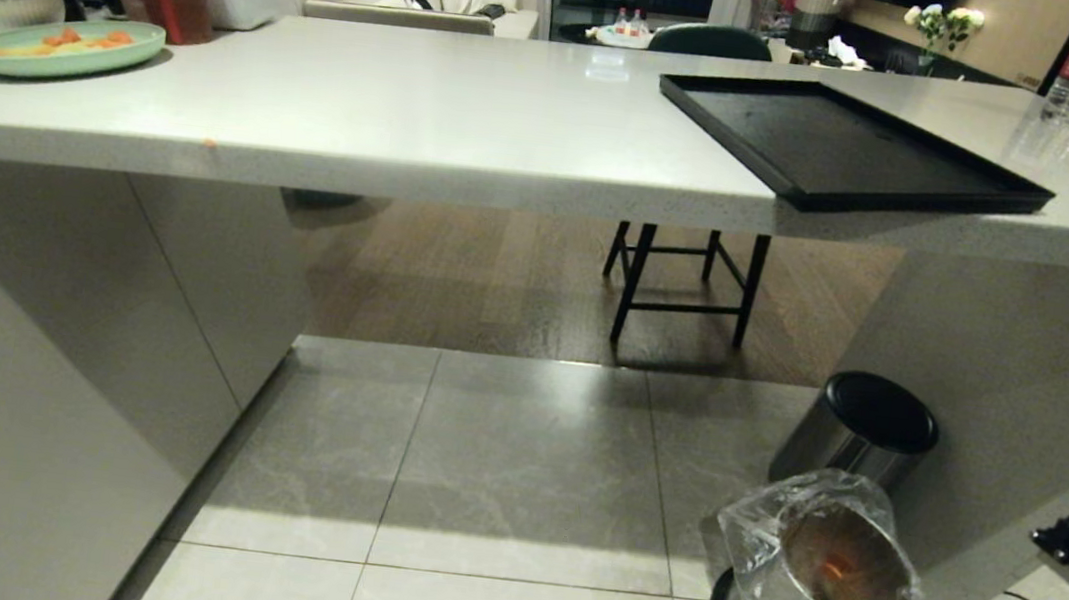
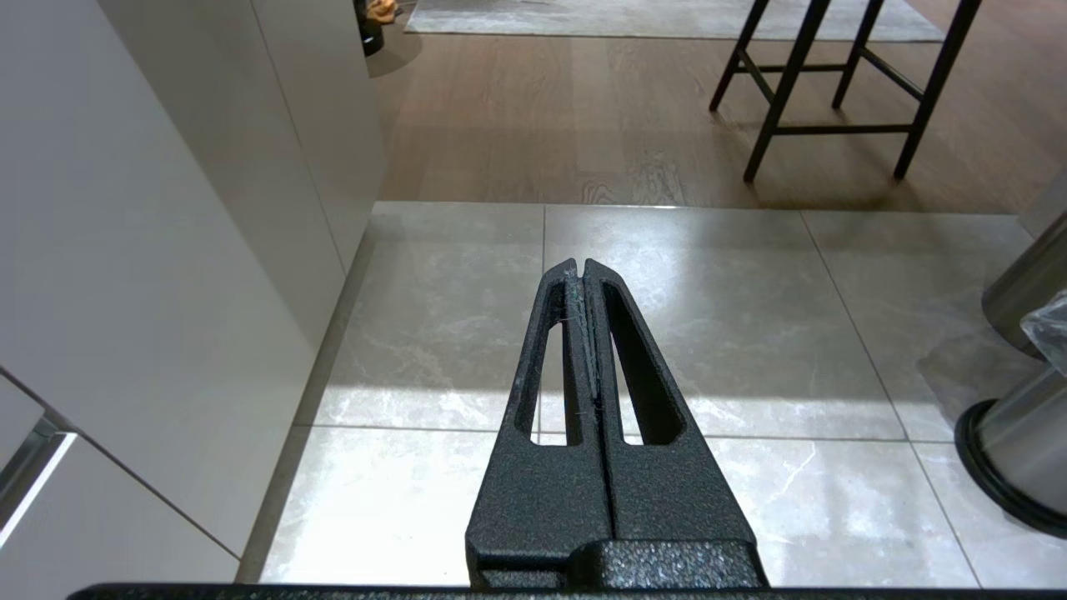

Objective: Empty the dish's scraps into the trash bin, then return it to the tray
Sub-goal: Move the bowl over the trash can

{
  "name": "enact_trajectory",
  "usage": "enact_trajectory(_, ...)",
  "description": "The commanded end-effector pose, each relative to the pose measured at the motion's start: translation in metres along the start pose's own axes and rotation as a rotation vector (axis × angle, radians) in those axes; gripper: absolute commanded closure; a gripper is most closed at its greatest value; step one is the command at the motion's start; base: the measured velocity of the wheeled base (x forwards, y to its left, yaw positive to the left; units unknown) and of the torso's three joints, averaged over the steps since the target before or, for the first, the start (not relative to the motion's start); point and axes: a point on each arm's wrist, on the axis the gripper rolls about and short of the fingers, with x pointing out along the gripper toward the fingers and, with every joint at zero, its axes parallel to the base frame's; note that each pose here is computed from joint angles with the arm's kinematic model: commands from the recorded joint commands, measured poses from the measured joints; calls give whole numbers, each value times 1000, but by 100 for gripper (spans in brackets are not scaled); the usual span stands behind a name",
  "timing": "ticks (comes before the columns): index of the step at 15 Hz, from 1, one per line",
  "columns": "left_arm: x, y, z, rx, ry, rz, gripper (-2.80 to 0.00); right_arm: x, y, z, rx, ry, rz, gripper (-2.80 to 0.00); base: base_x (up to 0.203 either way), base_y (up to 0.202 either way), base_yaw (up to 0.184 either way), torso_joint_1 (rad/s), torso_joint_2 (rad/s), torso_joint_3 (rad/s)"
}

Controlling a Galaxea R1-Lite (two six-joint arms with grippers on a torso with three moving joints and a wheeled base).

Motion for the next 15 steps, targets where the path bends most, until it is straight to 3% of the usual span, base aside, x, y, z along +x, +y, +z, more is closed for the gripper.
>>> enact_trajectory(1, 0, 0, 0, 0, 1, 0, 0, -1, 0, 0, 3, 0, 0, 0, 0, 0, 0, 0, 0, 0)
enact_trajectory(5, 0, 0, 0, 0, 1, 0, 0, -1, -1, -2, 4, -1, -1, 0, -3, 1, -51, 2, 1, 1)
enact_trajectory(15, 0, 0, 0, 0, -1, 0, 0, -1, -1, -1, 6, -3, -1, 0, 2, 7, -173, 5, 2, 2)
